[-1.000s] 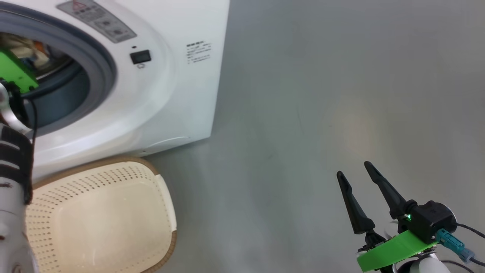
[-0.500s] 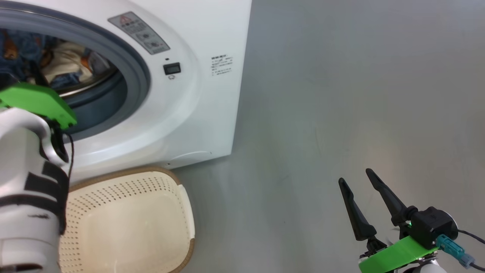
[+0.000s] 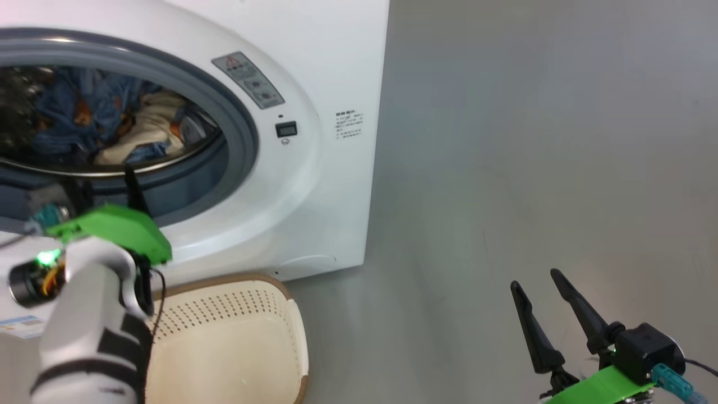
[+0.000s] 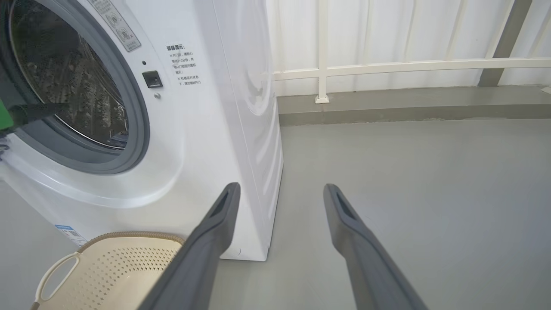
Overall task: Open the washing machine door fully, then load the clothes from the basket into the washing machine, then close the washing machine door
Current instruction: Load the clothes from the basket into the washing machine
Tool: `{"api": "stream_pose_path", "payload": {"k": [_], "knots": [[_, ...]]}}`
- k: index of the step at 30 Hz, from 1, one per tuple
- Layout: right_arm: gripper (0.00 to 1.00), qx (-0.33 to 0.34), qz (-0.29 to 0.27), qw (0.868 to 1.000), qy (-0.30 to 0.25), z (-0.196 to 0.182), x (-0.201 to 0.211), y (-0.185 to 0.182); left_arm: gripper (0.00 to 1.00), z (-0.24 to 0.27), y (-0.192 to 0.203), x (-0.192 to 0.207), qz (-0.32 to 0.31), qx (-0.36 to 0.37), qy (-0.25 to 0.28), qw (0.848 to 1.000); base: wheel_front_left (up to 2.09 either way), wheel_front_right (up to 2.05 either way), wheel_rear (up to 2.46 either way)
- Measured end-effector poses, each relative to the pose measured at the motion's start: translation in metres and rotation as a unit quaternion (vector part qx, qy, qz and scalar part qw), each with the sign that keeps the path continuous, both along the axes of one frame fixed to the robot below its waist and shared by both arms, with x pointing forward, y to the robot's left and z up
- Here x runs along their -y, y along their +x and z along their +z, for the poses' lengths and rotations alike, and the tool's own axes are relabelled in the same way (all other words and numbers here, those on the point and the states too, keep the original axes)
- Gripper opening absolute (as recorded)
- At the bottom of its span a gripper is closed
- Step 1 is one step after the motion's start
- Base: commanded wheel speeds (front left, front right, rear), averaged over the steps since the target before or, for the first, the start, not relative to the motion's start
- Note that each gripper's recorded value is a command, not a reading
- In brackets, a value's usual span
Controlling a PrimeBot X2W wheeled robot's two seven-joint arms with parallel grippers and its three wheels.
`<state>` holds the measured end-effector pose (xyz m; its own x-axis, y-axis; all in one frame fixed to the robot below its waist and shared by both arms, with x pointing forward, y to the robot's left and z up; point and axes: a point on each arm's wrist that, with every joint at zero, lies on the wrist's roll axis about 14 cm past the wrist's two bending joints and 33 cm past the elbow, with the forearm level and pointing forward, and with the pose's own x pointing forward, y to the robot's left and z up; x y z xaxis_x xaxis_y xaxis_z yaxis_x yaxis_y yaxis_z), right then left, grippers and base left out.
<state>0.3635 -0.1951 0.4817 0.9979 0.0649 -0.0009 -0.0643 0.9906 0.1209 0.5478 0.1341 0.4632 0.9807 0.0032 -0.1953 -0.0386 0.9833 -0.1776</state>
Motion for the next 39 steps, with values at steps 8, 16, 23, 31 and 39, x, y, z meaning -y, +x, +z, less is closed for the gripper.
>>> {"api": "stream_pose_path", "payload": {"k": [8,16,23,31,39], "knots": [[1.00,0.023,0.002,1.000,0.005,0.015,-0.003,-0.011,1.00,-0.011,-0.047,-0.003,-0.020,0.002,-0.008,1.000,0.00,0.00,0.00],[1.00,0.033,-0.002,0.999,0.008,0.021,-0.003,-0.026,1.00,0.002,-0.079,-0.013,-0.017,0.039,-0.025,0.999,0.00,0.00,0.00],[1.00,0.047,-0.001,0.999,0.008,0.029,-0.003,-0.030,1.00,-0.002,-0.112,-0.017,-0.017,0.047,-0.019,0.999,0.00,0.00,0.00],[1.00,0.048,0.000,0.999,0.007,0.029,-0.003,-0.037,1.00,-0.008,-0.146,-0.023,-0.018,0.051,-0.015,0.998,0.00,0.00,0.00],[1.00,0.053,0.000,0.999,0.005,0.032,-0.002,-0.038,1.00,-0.014,-0.169,-0.027,-0.008,0.044,-0.015,0.999,0.00,0.00,0.00]]}}
